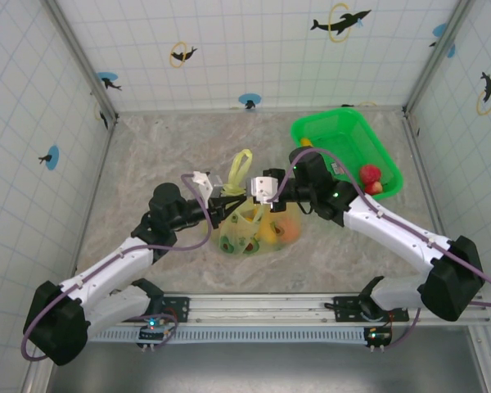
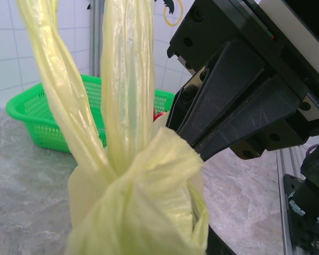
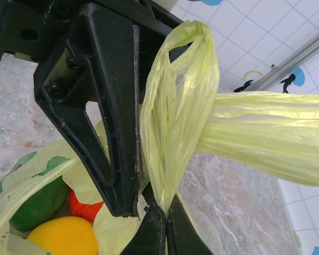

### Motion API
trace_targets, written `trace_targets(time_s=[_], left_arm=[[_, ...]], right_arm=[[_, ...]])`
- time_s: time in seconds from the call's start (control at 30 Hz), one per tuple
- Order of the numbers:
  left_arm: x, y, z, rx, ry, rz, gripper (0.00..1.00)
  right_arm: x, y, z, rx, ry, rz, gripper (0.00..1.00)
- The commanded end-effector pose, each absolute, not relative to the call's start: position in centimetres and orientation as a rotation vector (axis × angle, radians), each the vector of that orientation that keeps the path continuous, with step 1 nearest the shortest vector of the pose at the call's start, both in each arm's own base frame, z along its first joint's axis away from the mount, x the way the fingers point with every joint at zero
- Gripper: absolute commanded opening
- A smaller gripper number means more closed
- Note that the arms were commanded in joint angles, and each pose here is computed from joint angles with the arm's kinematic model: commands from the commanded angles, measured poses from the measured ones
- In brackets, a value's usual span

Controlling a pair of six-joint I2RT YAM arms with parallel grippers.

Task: Place the fake fruits into the plastic bag and tie a complex knot

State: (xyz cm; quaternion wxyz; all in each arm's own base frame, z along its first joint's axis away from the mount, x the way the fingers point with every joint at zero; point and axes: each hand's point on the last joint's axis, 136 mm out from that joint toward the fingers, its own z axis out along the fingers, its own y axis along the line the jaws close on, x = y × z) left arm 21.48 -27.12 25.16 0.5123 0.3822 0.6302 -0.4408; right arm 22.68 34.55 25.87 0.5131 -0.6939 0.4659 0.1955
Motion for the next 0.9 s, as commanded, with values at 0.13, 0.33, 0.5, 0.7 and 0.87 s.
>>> trace_targets(time_s=[0.13, 0.33, 0.5, 0.7, 0.87], left_arm=[[20.5, -27.4, 27.9, 0.950, 1.385, -1.076, 0.33], [20.3, -27.4, 27.9, 0.953, 1.375, -1.076, 0.39], [20.4, -27.3, 28.2, 0.941, 1.362, -1.072, 0.29], [19.9, -27.6, 28.0, 0.969, 1.344, -1.101, 0.06], [19.9, -27.4, 28.0, 0.971, 1.336, -1.089, 0.00]], right_arm=[[21.0, 34.9, 26.4, -1.705, 1.066, 0.564, 0.00], [20.6, 34.7, 26.5, -1.713, 1.055, 0.593, 0.00], [20.8, 34.4, 26.9, -1.672, 1.055, 0.591, 0.00], [21.0, 34.7, 27.1, -1.665, 1.056, 0.597, 0.00], [21.5, 34.3, 27.4, -1.640, 1.071, 0.575, 0.00]])
